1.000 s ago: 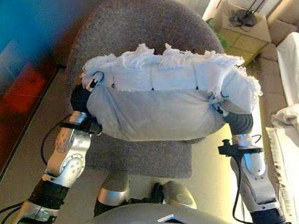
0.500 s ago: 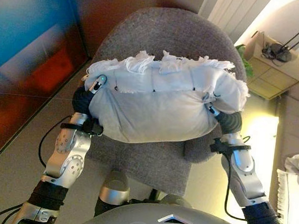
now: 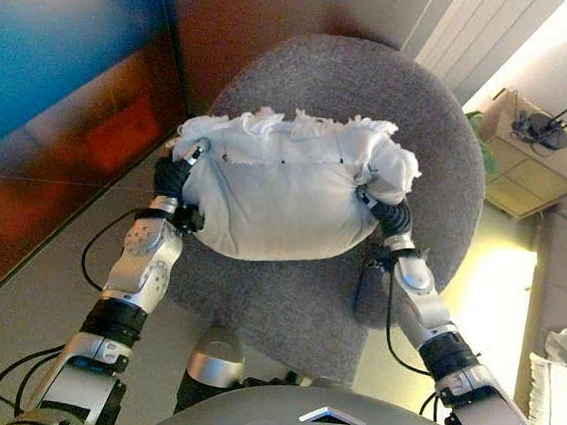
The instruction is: Pick up the cushion and take it to the sofa
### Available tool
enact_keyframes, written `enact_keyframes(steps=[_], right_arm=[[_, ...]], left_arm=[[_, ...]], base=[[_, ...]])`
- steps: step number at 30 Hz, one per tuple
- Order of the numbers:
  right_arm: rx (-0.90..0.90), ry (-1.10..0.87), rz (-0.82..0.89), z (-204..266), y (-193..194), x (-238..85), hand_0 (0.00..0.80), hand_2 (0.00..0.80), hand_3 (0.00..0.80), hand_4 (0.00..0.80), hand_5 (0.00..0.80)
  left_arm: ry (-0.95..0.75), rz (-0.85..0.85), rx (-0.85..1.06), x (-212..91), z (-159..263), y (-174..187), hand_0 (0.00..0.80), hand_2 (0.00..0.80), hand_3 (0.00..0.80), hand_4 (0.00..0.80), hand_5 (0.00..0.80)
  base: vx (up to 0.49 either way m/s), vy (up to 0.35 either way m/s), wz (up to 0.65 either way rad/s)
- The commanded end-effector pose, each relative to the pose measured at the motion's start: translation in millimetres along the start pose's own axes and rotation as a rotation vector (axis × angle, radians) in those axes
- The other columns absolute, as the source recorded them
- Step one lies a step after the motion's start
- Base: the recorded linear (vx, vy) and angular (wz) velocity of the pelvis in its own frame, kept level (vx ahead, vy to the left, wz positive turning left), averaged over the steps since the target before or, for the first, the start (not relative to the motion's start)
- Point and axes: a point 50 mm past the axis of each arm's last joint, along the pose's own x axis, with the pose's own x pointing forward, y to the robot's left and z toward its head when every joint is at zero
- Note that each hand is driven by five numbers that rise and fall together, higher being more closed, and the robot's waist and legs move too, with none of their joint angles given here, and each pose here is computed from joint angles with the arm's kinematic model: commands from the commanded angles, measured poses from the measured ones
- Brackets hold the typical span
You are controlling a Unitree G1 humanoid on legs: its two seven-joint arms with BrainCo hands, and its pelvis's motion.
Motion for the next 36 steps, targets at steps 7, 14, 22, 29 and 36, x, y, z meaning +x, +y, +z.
enact_keyframes(steps=[7,14,22,29,36], right_arm=[[0.142,-0.138,0.104,98.8,72.7,82.6,0.8,0.8,0.8,0.8,0.8],[0.07,-0.142,0.101,182.7,63.2,119.7,0.8,0.8,0.8,0.8,0.8],[-0.055,-0.098,-0.012,219.0,44.6,126.0,0.8,0.8,0.8,0.8,0.8],[-0.061,-0.228,-0.108,239.7,12.4,121.0,0.0,0.0,0.0,0.0,0.0],[-0.178,-0.345,-0.263,224.0,-58.2,91.8,0.0,0.0,0.0,0.0,0.0]], left_arm=[[-0.134,-0.234,0.115,82.3,70.7,-111.5,0.8,0.8,0.8,0.8,0.8],[-0.218,-0.158,0.243,121.8,148.1,-122.7,0.8,0.8,0.8,0.8,0.8],[-0.149,-0.088,0.269,131.1,170.1,-123.4,0.0,0.0,0.0,0.0,0.0],[-0.169,0.02,0.24,131.6,170.7,-102.1,0.0,0.0,0.0,0.0,0.0],[-0.366,0.259,0.203,113.1,183.1,-22.2,0.0,0.0,0.0,0.0,0.0]], base=[[-0.195,-0.009,0.06],[-0.406,0.217,-0.1],[-0.087,0.197,-0.15],[-0.004,0.07,-0.09],[0.007,0.017,-0.01]])
